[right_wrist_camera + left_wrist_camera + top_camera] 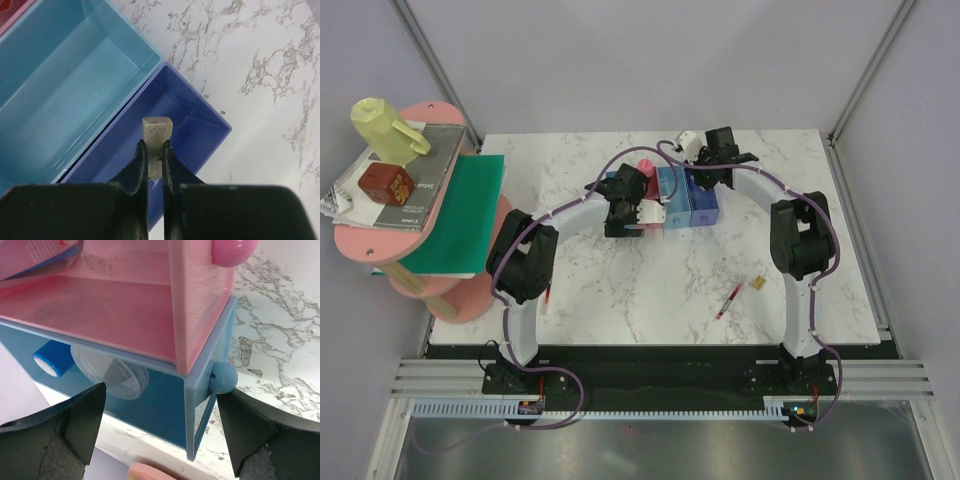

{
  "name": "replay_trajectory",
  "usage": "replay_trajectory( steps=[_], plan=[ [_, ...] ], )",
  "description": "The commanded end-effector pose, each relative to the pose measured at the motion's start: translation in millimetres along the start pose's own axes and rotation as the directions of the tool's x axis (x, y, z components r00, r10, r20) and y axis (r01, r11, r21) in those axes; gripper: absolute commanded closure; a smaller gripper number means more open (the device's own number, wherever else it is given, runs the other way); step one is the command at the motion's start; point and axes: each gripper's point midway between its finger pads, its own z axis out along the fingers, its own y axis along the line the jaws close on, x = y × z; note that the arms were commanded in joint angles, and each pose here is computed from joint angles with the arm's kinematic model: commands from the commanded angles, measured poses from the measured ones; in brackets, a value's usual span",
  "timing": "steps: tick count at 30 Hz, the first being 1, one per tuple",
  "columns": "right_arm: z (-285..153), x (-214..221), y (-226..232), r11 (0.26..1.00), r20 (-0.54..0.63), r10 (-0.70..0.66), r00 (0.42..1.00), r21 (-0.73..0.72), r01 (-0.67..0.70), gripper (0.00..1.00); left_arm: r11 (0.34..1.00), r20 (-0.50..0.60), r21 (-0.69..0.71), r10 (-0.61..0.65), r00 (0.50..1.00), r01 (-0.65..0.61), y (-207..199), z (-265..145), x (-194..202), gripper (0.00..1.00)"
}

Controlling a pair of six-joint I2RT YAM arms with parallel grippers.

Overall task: Sort the stationery into containers
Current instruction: Place the stationery in the storage box, then pick up the pen from the center of the board.

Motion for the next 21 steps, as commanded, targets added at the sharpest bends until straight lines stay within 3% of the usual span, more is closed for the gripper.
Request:
replay_trajectory(
  steps=[1,3,6,7,9,15,21],
  plan=[
    [3.3,-9.3,-8.6,1.0,0.028,-0.008,1.0,0.03,0.007,0.83,0.997,0.028,-0.083,0.005,1.0,-0.003,26.4,4.3,-9.2,0.03],
    [3.0,-8.2,-8.2,1.0,0.025,-0.008,1.0,0.03,0.007,0.77,0.995,0.03,-0.098,0.006,1.0,-0.003,30.2,5.0,-10.4,0.03],
    [-0.7,-8.5,-10.0,0.999,0.025,-0.006,1.0,0.038,0.005,0.57,0.994,0.029,-0.109,0.007,1.0,-0.004,33.4,6.5,-11.1,0.03],
    [-4.7,-12.3,-10.5,0.999,0.033,-0.007,0.999,0.042,0.005,0.44,0.994,0.029,-0.111,0.006,1.0,-0.002,33.6,7.1,-11.3,0.03],
    [-8.4,-10.3,-9.5,0.999,0.03,-0.004,1.0,0.041,0.002,0.3,0.994,0.032,-0.111,0.006,0.999,-0.002,33.9,8.1,-11.9,0.03],
    [-59.2,-30.1,-21.9,0.997,0.096,0.014,0.995,0.079,-0.022,0.18,0.993,0.035,-0.118,0.0,0.999,0.004,34.3,4.6,-11.6,0.03],
    [-122.2,-25.8,-20.5,0.996,0.088,0.009,0.996,0.089,-0.016,0.15,0.991,0.061,-0.132,-0.003,0.998,0.011,32.8,-22.4,-10.6,0.02]
  ],
)
